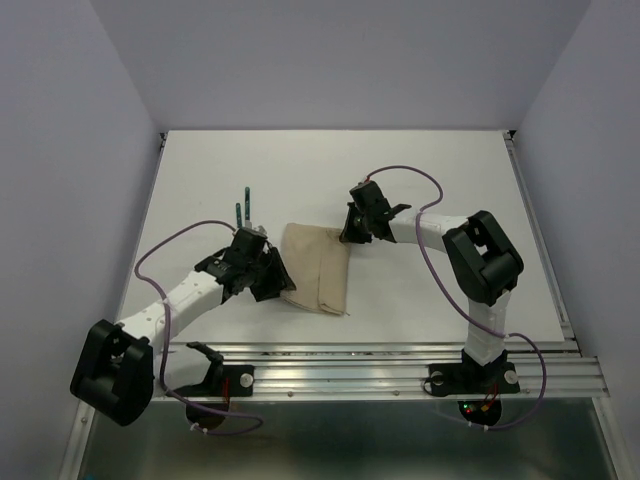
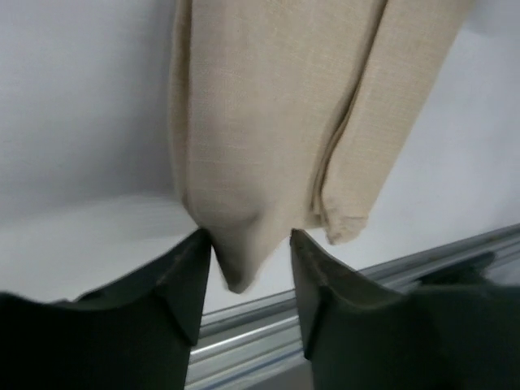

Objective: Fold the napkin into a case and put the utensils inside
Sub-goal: Fold the 2/3-rectangle-folded napkin at the center of the board.

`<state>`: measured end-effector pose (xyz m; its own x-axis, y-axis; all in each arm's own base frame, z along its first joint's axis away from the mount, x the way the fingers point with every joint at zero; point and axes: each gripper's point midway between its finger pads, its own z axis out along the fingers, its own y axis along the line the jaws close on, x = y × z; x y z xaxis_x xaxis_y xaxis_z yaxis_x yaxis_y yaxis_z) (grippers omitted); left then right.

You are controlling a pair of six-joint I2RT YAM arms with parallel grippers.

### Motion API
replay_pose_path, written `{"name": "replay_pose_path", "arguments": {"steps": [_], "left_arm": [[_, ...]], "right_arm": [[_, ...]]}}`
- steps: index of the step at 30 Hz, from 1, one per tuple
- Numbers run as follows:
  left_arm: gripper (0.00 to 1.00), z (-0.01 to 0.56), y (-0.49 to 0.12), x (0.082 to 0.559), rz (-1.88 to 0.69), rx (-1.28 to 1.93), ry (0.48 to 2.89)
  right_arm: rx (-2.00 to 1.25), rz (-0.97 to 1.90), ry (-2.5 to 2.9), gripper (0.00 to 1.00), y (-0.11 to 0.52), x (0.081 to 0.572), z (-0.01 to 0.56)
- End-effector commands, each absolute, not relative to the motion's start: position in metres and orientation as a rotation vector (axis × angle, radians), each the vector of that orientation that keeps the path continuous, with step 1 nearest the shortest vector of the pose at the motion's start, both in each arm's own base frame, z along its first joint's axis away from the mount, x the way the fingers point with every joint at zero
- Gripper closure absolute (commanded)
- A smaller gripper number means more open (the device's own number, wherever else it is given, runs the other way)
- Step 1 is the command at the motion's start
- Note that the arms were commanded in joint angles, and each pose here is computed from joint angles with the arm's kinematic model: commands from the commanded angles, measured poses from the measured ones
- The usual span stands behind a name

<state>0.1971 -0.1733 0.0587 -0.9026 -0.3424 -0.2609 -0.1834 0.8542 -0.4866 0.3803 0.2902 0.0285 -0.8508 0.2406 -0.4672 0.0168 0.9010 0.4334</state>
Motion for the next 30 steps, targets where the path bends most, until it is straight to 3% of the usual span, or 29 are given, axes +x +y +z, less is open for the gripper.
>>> {"name": "replay_pose_path", "arguments": {"steps": [1, 4, 7, 14, 22, 30], "left_arm": [[0.37, 0.07, -0.185, 0.199, -0.729, -0.329, 2.692], [0.32, 0.066, -0.189, 0.205, -0.71, -0.337, 2.732], [0.32, 0.079, -0.167, 0.232, -0.508, -0.411, 2.652], [0.34, 0.115, -0.145, 0.298, -0.314, -0.44, 2.509], [0.36, 0.092, -0.15, 0.354, -0.262, -0.402, 2.521], [0.46, 0.052, -0.172, 0.361, -0.34, -0.315, 2.623]], "right_arm": [[0.166, 0.468, 2.668, 0.91, 0.277, 0.357, -0.002], [0.167, 0.47, 2.672, 0.9, 0.278, 0.357, -0.003], [0.158, 0.471, 2.673, 0.9, 0.278, 0.356, -0.002], [0.15, 0.465, 2.666, 0.9, 0.277, 0.358, 0.003], [0.148, 0.463, 2.668, 0.9, 0.277, 0.358, 0.006], [0.151, 0.458, 2.672, 0.9, 0.276, 0.357, 0.004]]}}
